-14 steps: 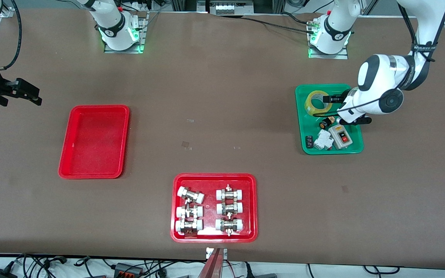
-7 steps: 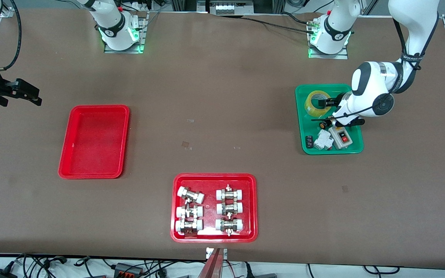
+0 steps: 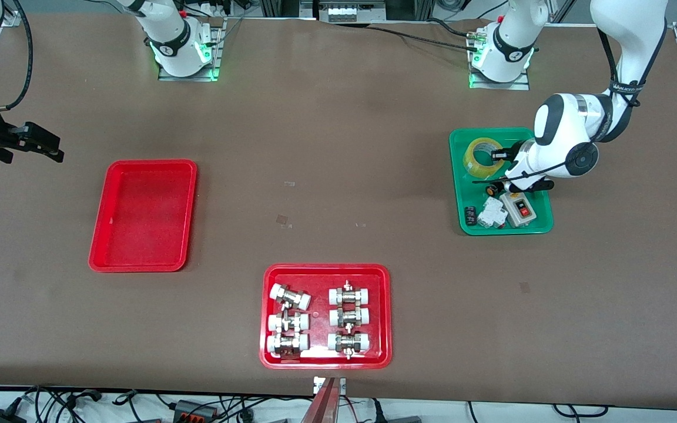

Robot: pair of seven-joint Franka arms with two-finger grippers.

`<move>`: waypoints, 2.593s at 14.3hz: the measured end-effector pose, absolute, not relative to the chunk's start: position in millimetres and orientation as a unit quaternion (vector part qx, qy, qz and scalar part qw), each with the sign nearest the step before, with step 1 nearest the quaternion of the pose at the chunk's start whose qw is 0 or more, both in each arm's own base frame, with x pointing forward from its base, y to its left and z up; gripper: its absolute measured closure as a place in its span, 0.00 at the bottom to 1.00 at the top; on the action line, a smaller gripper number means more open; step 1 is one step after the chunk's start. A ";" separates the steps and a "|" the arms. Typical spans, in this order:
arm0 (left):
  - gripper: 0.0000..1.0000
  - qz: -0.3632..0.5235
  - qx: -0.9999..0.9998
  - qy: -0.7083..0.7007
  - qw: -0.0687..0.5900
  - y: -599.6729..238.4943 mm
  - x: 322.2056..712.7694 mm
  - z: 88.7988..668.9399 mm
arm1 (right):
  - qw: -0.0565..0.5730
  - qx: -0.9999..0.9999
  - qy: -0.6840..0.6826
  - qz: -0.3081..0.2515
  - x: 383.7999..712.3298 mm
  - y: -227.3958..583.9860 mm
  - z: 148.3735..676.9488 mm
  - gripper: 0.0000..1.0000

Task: Left arm passes tape to right arm into tray
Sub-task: 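Grasp the tape roll with the left gripper and lift it, then carry the tape with the left gripper while the right gripper reaches toward it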

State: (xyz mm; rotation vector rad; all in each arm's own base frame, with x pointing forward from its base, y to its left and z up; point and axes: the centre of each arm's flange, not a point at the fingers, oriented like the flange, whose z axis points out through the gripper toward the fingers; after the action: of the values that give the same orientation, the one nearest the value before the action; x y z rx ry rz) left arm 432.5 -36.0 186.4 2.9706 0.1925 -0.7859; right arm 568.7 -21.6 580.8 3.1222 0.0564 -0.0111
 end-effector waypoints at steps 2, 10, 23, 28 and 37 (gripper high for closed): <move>0.79 -0.255 0.965 0.058 0.032 -36.2 432.4 186.4 | 0.009 1.000 0.018 -0.004 568.7 -21.7 580.8 0.00; 0.79 -0.275 0.960 -0.002 0.049 -48.4 499.8 280.4 | 0.009 1.000 0.017 -0.004 568.7 -22.3 580.8 0.00; 0.79 -0.256 0.912 0.010 0.320 -329.0 518.5 538.9 | -0.070 0.997 0.014 -0.024 578.8 -0.5 557.1 0.00; 0.79 -0.289 0.870 0.098 0.388 -351.3 539.7 530.8 | -0.108 0.989 0.082 -0.066 575.5 81.0 536.4 0.00; 0.79 -0.294 0.860 0.121 0.399 -344.6 557.0 535.1 | -0.338 0.940 0.029 -0.047 574.4 235.6 596.8 0.00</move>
State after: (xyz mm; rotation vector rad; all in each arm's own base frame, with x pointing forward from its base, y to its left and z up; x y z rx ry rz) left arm 557.0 -344.6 535.1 2.1763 0.3054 -0.7434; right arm 574.4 235.6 596.8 3.8245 0.1179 -0.1905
